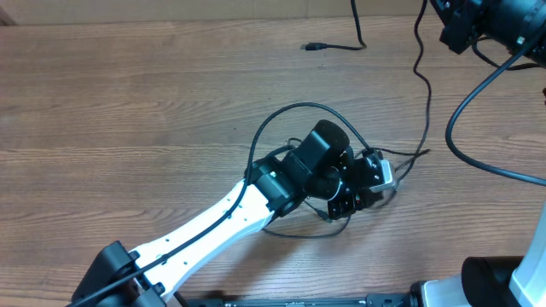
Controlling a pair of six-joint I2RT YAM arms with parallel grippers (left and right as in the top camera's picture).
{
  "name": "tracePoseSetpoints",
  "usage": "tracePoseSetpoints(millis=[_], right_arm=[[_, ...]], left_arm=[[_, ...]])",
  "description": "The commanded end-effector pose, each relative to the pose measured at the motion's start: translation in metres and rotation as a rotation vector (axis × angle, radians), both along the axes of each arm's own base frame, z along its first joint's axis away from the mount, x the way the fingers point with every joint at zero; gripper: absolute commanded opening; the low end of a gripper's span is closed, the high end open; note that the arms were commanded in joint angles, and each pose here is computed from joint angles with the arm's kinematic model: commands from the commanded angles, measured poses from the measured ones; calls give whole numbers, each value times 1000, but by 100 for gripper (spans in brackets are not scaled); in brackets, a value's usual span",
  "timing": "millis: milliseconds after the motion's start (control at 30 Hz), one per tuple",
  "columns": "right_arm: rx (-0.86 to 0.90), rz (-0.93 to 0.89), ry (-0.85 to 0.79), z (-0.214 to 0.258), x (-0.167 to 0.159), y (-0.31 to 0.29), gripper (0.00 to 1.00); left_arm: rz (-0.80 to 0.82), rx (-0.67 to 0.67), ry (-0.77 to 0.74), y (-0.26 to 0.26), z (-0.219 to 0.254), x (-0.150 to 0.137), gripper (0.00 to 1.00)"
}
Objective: Untangle cables
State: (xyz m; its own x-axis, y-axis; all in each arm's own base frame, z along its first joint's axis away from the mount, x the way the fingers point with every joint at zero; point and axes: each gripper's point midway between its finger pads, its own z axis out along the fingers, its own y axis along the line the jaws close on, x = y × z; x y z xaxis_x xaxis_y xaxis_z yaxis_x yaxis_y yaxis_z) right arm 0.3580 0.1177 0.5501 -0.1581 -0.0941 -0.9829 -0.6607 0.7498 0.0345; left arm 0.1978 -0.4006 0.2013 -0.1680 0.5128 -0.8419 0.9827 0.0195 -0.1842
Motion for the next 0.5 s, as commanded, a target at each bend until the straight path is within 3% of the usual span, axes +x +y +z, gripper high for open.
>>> tracePoseSetpoints(millis=[0, 267, 467], right_arm=[[-1, -6, -17, 6, -4, 0, 4], [-1, -6, -15, 5, -4, 0, 4], [-1, -6, -16, 5, -4, 0, 4]], left_arm=[[-22, -32, 94, -4, 10, -11, 4], [30, -39, 147, -10, 8, -4, 5], [146, 3, 190, -27, -21, 13, 4]])
